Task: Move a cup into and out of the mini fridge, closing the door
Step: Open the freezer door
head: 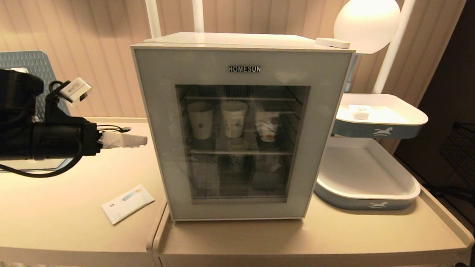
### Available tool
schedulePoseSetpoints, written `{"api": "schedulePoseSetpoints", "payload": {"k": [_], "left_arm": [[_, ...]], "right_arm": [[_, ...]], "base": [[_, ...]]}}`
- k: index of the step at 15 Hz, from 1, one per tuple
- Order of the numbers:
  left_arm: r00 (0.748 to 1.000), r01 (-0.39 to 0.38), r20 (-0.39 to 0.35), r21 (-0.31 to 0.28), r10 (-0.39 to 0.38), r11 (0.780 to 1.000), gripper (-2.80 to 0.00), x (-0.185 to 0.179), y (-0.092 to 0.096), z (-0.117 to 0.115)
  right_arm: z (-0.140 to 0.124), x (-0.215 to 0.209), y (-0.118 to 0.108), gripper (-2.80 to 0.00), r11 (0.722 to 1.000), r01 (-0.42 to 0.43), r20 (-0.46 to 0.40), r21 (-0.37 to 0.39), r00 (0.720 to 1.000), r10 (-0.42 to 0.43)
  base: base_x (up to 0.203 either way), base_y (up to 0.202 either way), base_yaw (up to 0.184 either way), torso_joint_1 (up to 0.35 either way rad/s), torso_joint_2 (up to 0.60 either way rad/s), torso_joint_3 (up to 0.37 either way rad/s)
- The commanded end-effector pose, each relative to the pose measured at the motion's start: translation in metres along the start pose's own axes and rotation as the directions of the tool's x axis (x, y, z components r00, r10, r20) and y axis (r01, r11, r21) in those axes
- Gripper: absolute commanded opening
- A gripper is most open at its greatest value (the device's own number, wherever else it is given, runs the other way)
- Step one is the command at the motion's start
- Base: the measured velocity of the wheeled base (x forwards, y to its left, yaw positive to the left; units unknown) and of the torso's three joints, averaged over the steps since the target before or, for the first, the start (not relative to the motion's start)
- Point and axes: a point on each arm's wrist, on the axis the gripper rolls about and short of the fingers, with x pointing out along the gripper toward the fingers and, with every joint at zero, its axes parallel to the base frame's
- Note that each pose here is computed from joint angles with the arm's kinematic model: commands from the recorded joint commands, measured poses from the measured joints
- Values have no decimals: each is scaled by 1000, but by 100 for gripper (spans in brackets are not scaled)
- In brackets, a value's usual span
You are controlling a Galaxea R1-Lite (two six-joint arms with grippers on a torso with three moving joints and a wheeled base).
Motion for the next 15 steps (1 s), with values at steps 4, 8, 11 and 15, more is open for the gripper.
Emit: {"api": "schedulePoseSetpoints", "payload": {"k": [4, 8, 11, 15], "left_arm": [[999, 27, 39, 73, -30, 997, 0, 15, 24, -15], [996, 87, -1, 68, -87, 994, 0, 33, 20, -24], [991, 125, 21, 140, -129, 982, 0, 44, 19, -35], [976, 132, 123, 316, -178, 940, 0, 58, 26, -49]], "right_arm": [[0, 0, 0, -280, 1000, -1, -3, 0, 1000, 1], [0, 0, 0, -280, 1000, -1, -2, 0, 1000, 1], [0, 0, 0, -280, 1000, -1, -2, 0, 1000, 1], [0, 0, 0, -280, 1000, -1, -2, 0, 1000, 1]], "base": [[0, 0, 0, 0, 0, 0], [0, 0, 0, 0, 0, 0], [0, 0, 0, 0, 0, 0], [0, 0, 0, 0, 0, 0]]}}
